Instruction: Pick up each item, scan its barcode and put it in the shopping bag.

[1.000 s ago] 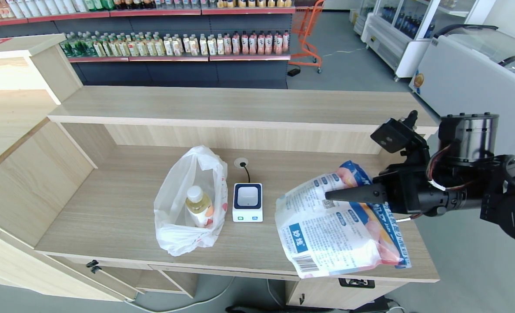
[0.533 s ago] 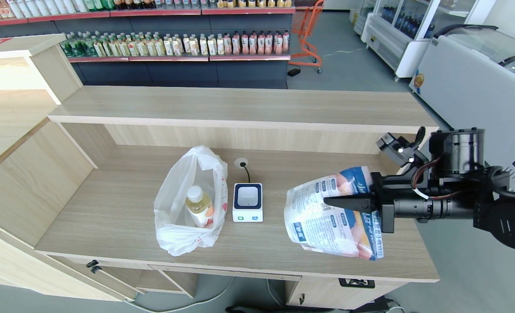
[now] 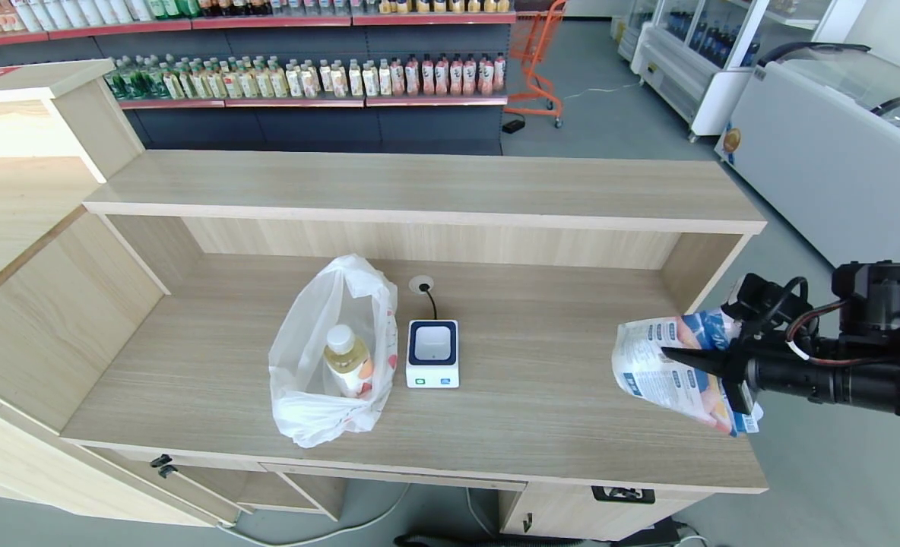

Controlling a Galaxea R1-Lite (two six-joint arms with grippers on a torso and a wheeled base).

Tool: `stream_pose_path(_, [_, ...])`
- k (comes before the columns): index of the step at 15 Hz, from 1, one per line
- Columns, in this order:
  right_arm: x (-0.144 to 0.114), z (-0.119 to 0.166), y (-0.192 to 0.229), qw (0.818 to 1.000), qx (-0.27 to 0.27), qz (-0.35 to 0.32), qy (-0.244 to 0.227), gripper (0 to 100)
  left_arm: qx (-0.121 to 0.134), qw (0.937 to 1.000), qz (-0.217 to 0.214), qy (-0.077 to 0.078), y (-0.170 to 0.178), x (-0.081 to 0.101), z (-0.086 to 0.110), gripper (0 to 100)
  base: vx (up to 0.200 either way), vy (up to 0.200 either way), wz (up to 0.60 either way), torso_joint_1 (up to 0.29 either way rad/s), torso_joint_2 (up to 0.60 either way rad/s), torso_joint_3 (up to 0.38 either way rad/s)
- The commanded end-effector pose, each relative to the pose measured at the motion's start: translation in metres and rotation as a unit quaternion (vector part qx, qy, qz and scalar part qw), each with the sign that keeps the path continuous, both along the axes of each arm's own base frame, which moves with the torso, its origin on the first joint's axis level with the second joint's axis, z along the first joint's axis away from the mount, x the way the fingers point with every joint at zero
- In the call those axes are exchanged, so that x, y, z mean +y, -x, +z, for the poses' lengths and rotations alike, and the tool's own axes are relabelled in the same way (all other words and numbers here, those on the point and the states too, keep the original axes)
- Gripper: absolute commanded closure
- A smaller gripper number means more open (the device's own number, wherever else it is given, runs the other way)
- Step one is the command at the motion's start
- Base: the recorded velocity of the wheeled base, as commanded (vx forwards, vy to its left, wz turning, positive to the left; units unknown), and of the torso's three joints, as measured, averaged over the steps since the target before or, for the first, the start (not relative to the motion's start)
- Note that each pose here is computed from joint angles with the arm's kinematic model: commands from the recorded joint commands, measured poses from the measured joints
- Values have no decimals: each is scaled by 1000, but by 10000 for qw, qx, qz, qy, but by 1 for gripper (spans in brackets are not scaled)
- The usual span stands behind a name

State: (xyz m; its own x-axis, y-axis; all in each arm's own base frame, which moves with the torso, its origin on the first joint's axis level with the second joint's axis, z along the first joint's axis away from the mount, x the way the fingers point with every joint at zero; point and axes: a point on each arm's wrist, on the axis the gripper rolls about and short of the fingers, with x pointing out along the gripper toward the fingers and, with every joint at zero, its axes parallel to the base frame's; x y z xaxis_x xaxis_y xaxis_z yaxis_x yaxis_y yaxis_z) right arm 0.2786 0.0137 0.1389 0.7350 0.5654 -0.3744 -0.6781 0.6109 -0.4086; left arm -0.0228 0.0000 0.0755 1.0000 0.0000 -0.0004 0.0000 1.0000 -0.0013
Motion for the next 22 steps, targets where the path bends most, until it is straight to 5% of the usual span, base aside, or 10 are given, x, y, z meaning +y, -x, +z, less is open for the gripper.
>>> stream_pose_path(1, [-10, -1, 2, 9999, -46, -166, 5, 100, -2, 10000, 0, 1, 0, 0, 0, 0, 0, 0, 0, 0, 0, 0])
stream_pose_path(5, [-10, -3, 7, 9999, 9, -117, -53, 100, -2, 10000, 0, -6, 0, 0, 0, 0, 0, 0, 0, 0, 0, 0])
stream_pose_path(22, [-8, -14, 6, 9990, 326, 48, -314, 100, -2, 10000, 0, -22, 0, 0, 0, 0, 0, 176, 0, 1, 4, 2])
